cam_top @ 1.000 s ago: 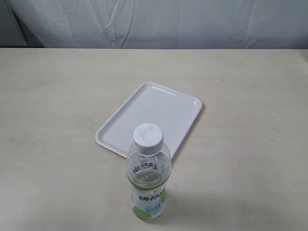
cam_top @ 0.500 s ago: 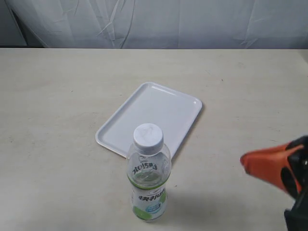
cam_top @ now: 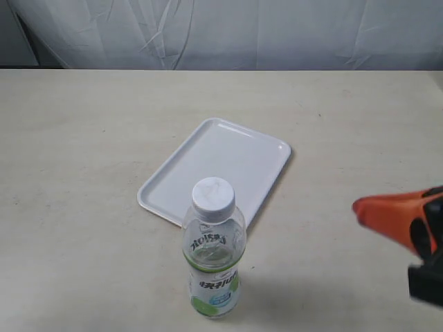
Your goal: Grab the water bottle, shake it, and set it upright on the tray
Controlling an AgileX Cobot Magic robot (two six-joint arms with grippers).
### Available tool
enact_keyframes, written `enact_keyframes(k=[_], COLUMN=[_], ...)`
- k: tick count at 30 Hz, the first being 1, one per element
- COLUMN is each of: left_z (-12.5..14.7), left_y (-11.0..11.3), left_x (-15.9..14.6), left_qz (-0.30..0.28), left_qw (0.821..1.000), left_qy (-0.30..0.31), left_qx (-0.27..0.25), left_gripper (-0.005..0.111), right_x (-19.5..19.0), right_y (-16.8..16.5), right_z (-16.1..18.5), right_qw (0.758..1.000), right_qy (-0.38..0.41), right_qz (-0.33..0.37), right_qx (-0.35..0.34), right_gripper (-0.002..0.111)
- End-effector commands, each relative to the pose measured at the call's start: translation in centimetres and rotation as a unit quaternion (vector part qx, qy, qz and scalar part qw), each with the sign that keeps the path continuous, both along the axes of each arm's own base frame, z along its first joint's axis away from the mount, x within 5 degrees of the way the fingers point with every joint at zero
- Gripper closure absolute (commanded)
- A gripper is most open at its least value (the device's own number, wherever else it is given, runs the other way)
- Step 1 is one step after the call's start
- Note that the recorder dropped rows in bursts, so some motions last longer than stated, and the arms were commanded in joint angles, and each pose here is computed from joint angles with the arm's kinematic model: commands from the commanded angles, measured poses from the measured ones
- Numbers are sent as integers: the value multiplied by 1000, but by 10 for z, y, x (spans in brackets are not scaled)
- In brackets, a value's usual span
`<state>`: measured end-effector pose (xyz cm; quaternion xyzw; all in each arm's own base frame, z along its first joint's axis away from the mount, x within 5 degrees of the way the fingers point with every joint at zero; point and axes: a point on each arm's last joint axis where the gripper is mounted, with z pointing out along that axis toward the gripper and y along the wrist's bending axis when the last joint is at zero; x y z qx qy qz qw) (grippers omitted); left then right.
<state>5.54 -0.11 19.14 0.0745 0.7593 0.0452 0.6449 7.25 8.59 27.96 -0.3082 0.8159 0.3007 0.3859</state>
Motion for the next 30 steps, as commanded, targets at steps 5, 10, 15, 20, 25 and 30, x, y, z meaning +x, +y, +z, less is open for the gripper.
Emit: enact_keyframes(k=[5, 10, 15, 20, 25, 30], left_z=[0, 0, 0, 0, 0, 0], left_y=[0, 0, 0, 0, 0, 0], left_x=[0, 0, 0, 0, 0, 0], left_qz=[-2, -2, -2, -2, -1, -1], left_qw=[1000, 1000, 1000, 1000, 1000, 1000], left_qy=[-7, -7, -7, -7, -7, -7], left_qx=[-3, -3, -3, -3, -5, -5], left_gripper=[106, 106, 106, 106, 106, 106], right_x=[59, 86, 106, 100, 55, -3], right_y=[-7, 17, 61, 112, 145, 164], right_z=[48, 74, 81, 79, 102, 94], right_qw=[977, 981, 980, 967, 977, 983], right_qy=[-18, -34, -38, -73, -154, -138], right_qz=[-184, -157, -113, -104, -99, -11], right_qx=[-103, -109, -158, -222, -108, -119], right_gripper=[109, 109, 109, 109, 109, 109])
